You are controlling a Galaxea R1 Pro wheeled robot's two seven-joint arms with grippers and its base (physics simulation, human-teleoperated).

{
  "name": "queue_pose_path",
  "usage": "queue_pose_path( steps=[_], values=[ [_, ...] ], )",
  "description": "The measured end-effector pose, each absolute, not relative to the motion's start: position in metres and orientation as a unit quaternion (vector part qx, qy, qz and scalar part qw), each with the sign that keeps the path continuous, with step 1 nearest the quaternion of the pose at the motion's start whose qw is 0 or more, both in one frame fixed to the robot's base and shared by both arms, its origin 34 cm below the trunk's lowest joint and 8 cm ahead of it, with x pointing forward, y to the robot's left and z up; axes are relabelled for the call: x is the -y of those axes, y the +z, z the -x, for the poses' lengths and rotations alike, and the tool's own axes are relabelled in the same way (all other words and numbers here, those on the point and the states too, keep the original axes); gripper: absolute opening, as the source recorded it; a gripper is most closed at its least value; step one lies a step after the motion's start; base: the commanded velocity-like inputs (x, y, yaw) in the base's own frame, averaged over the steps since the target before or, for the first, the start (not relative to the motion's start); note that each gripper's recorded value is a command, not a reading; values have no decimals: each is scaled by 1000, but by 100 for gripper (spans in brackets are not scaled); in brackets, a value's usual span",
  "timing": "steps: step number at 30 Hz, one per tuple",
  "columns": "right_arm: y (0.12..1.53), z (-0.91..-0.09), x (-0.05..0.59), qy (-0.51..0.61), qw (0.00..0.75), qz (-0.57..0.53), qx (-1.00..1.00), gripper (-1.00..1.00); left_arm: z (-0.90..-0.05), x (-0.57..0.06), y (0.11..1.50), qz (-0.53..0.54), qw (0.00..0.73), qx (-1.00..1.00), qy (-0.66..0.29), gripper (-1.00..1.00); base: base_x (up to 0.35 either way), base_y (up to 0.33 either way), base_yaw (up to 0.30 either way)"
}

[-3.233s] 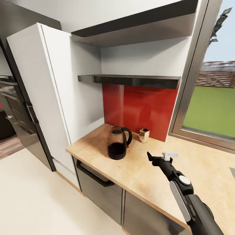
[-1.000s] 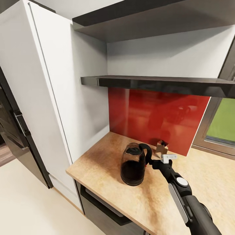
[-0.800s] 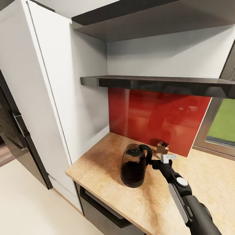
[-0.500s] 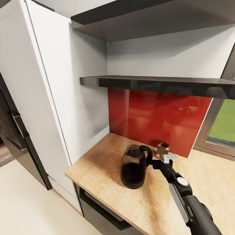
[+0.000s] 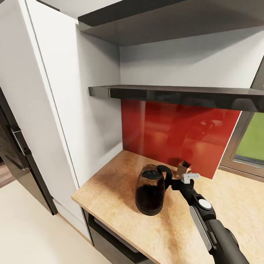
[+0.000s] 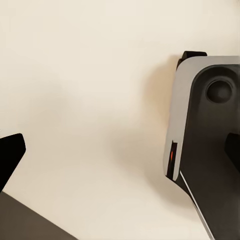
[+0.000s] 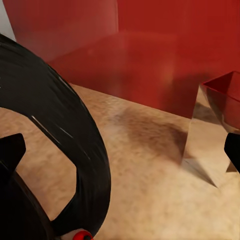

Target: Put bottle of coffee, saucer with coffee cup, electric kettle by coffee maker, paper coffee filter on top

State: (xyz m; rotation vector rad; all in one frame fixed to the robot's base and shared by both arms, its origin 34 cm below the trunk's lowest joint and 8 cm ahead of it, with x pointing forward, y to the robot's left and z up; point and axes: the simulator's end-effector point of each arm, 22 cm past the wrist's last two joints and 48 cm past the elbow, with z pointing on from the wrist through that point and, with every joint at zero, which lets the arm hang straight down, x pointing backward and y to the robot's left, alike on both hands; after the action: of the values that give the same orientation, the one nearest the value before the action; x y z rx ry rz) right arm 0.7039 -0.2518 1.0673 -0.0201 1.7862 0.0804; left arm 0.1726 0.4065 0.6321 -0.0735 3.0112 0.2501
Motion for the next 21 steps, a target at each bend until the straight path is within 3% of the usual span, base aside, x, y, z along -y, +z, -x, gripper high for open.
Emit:
queue_pose_path(
  steps=[21],
  values=[
    [1067, -704, 251, 35, 626, 9, -779, 100, -172, -408, 632, 24, 59, -994, 83, 100, 25, 0, 0]
  ],
)
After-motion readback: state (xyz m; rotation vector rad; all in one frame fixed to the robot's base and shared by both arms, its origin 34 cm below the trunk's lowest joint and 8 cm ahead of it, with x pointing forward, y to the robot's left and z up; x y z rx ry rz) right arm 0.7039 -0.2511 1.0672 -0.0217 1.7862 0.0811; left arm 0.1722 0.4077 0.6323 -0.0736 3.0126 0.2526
